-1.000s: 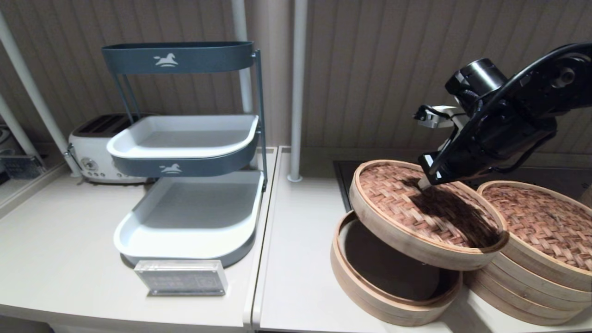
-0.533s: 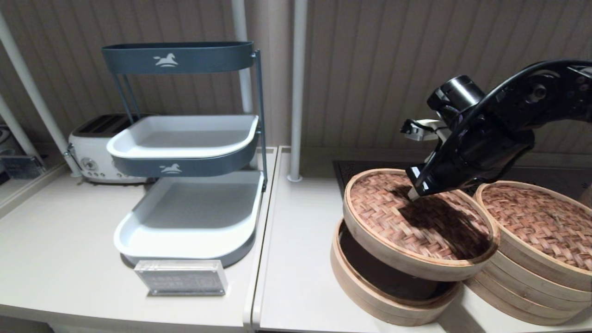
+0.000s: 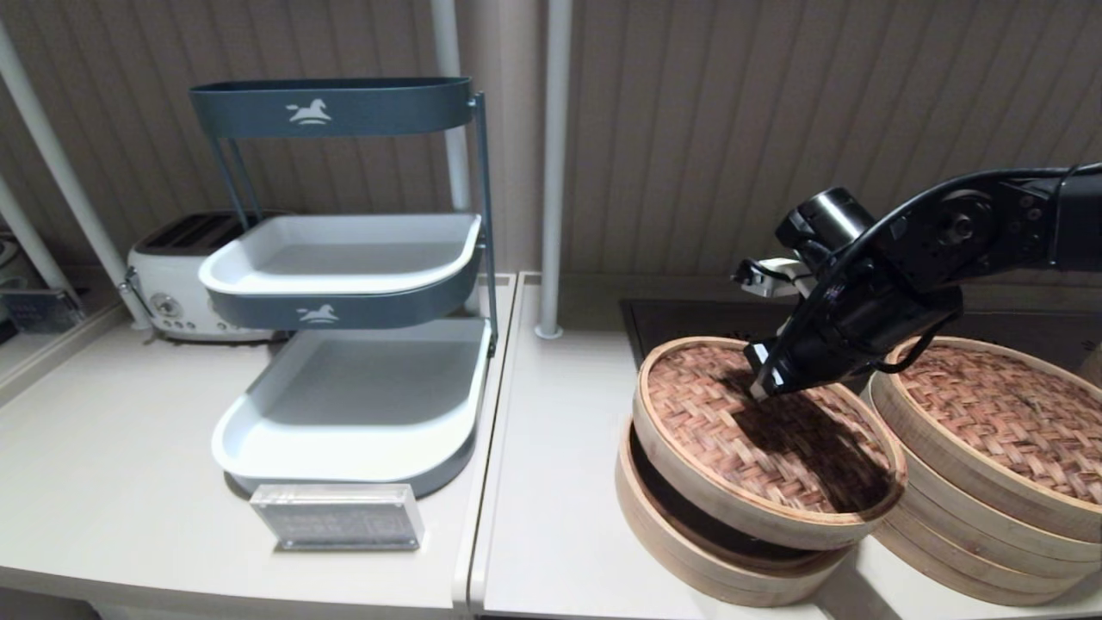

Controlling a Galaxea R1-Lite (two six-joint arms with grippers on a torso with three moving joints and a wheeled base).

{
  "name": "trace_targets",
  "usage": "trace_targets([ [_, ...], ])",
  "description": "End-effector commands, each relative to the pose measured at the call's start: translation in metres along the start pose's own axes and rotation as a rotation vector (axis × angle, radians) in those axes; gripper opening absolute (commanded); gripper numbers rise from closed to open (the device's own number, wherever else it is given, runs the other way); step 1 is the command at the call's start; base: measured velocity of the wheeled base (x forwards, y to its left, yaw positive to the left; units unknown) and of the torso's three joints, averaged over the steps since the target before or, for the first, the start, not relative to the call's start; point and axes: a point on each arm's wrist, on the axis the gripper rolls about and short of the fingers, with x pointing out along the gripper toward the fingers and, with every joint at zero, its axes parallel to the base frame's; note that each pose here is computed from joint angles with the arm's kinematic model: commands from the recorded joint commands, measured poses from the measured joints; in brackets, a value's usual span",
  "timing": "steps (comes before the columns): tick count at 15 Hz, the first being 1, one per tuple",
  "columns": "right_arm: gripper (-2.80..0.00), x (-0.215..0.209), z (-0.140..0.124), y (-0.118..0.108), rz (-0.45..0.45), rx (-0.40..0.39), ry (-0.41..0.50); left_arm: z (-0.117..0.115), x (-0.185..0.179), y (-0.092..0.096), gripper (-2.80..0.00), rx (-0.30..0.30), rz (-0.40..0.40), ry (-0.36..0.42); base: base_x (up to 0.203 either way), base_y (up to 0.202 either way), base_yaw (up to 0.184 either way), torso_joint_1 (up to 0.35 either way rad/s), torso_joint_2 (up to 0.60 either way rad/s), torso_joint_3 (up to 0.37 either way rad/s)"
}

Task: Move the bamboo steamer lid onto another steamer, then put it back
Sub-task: Put the steamer

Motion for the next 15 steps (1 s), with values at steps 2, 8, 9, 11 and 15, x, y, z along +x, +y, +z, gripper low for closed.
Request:
trace_targets([
  [2, -2.80, 0.012, -0.003, 0.002, 0.002, -0.006, 0.021, -0.008, 0.002, 0.000, -2.80, 0.000, 0.000, 0.025, 0.000, 0.000, 0.000, 0.000, 0.00, 0.000],
  [8, -2.80, 0.035, -0.006, 0.007, -0.034, -0.022, 0.020, -0.008, 0.002, 0.000, -2.80, 0.000, 0.000, 0.025, 0.000, 0.000, 0.000, 0.000, 0.00, 0.000],
  [9, -2.80, 0.036, -0.007, 0.007, -0.034, -0.021, 0.022, -0.008, 0.002, 0.000, -2.80, 0.000, 0.000, 0.025, 0.000, 0.000, 0.000, 0.000, 0.00, 0.000],
  [11, -2.80, 0.037, -0.008, 0.008, -0.032, -0.025, 0.030, -0.008, 0.002, 0.000, -2.80, 0.000, 0.000, 0.025, 0.000, 0.000, 0.000, 0.000, 0.00, 0.000],
  [15, -2.80, 0.040, -0.014, 0.011, -0.028, -0.035, 0.056, -0.008, 0.002, 0.000, -2.80, 0.000, 0.000, 0.025, 0.000, 0.000, 0.000, 0.000, 0.00, 0.000],
])
